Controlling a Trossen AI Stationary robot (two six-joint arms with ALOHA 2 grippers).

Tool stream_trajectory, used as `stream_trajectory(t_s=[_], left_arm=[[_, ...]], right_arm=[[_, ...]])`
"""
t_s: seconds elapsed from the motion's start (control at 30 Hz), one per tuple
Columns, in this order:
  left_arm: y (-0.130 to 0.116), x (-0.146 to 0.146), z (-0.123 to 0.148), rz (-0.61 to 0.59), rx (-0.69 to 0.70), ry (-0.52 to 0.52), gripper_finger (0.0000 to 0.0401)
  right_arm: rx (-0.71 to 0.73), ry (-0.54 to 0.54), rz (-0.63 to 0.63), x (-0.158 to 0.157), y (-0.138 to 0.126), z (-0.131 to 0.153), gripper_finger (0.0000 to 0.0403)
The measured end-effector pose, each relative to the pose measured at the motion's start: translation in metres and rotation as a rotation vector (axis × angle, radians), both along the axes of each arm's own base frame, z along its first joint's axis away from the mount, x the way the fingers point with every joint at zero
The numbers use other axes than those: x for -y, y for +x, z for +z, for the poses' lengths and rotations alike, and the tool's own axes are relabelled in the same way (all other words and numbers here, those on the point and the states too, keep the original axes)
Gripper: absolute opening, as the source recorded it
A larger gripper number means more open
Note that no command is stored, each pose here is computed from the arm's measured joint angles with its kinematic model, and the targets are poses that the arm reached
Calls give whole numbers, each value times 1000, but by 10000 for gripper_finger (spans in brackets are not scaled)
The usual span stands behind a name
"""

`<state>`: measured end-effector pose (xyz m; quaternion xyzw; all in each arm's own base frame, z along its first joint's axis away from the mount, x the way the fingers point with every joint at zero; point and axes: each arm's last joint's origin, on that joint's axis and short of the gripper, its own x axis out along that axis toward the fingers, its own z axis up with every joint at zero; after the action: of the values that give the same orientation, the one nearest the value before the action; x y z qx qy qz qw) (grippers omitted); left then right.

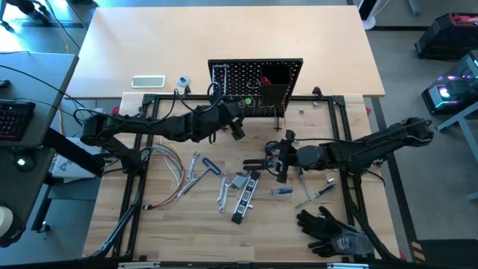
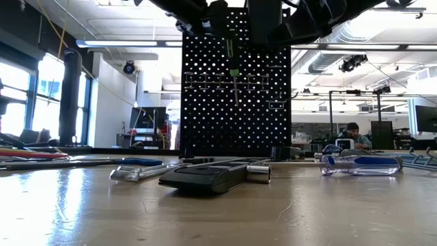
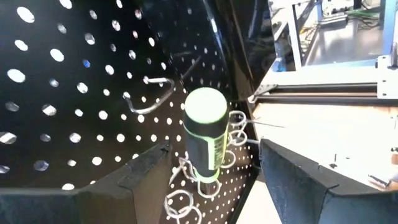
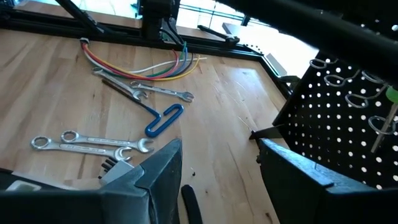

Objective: Hang tools onto peg board
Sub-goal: Hang the gray screwdriver on the peg board

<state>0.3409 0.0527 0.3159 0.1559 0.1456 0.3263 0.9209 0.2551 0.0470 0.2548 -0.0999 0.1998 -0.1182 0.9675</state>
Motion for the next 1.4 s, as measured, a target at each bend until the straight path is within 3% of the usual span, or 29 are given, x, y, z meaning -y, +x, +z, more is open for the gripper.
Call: stream_trajectory(t_s=[0.37, 0.63, 0.8, 0.93, 1.2, 1.4], left_arm=[[-20, 15, 8, 25, -88, -18, 232], [-31, 31, 5, 12, -160, -55, 232], [-34, 41, 2, -6, -203, -60, 232], [-37, 48, -1, -12, -235, -73, 232], [-40, 68, -16, -102, -272, -131, 232], [-41, 79, -52, -240, -223, -172, 230]], right_arm=[[-93, 10, 25, -9, -6, -9, 204], [-311, 178, 96, -17, -21, -27, 204], [-418, 255, 78, -24, -31, -35, 204], [-506, 270, -58, -22, -43, -43, 204], [-612, 340, -468, -8, -69, -56, 204], [-589, 483, -567, -6, -75, -76, 204]])
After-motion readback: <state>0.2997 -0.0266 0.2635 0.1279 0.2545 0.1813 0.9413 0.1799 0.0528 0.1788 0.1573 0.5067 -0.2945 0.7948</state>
